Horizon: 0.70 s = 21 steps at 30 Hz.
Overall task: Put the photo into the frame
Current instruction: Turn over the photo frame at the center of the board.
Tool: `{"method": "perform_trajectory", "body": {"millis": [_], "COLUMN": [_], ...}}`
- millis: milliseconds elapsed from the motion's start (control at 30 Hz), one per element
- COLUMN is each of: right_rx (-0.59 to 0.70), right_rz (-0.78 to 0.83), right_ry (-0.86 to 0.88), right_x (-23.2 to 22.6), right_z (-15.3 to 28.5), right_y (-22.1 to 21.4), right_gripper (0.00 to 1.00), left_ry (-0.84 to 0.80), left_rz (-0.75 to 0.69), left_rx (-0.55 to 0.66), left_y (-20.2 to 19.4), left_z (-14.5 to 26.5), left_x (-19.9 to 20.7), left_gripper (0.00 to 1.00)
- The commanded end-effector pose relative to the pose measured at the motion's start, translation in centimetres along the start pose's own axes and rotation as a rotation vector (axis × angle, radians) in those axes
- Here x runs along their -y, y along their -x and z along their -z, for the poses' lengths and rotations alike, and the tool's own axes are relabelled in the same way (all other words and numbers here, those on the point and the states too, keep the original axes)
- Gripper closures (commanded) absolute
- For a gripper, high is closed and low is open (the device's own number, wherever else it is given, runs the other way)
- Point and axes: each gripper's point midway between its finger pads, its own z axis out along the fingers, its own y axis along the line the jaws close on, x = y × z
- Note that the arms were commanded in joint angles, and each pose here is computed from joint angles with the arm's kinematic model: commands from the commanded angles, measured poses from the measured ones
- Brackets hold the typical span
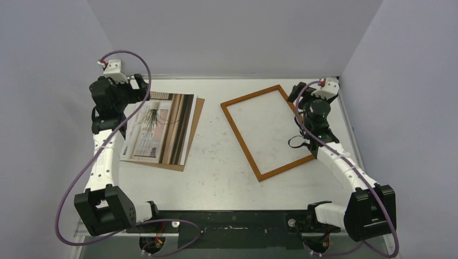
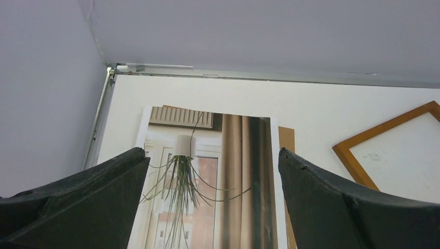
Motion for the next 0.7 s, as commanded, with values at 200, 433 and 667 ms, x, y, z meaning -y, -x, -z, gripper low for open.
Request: {"method": "perform_trajectory", "body": {"millis": [200,433,667], "right_rx": [-0.337,-0.389,-0.599], "right_rz": [0.198,0.142,0.482], "right_ry": [-0.062,0.189,0.199], "right_x": [-12.4,-15.0,-18.7], "right_z": [2.2,4.0,6.0], "right_y": [1.5,-1.6,-9.9], "right_gripper": [0.1,0.1,0.1], "left_ry": [0.015,0.026,0.026], "left_rz": [0.14,0.133,0.156], "left_rx": [-0.395,-0.407,-0.467], "left_y": [-5.0,-5.2,-6.5], "left_z": [3.0,3.9,4.0], "left_x": [-1.7,-1.8,-1.8], "left_gripper": [0.04,0.04,0.04]}}
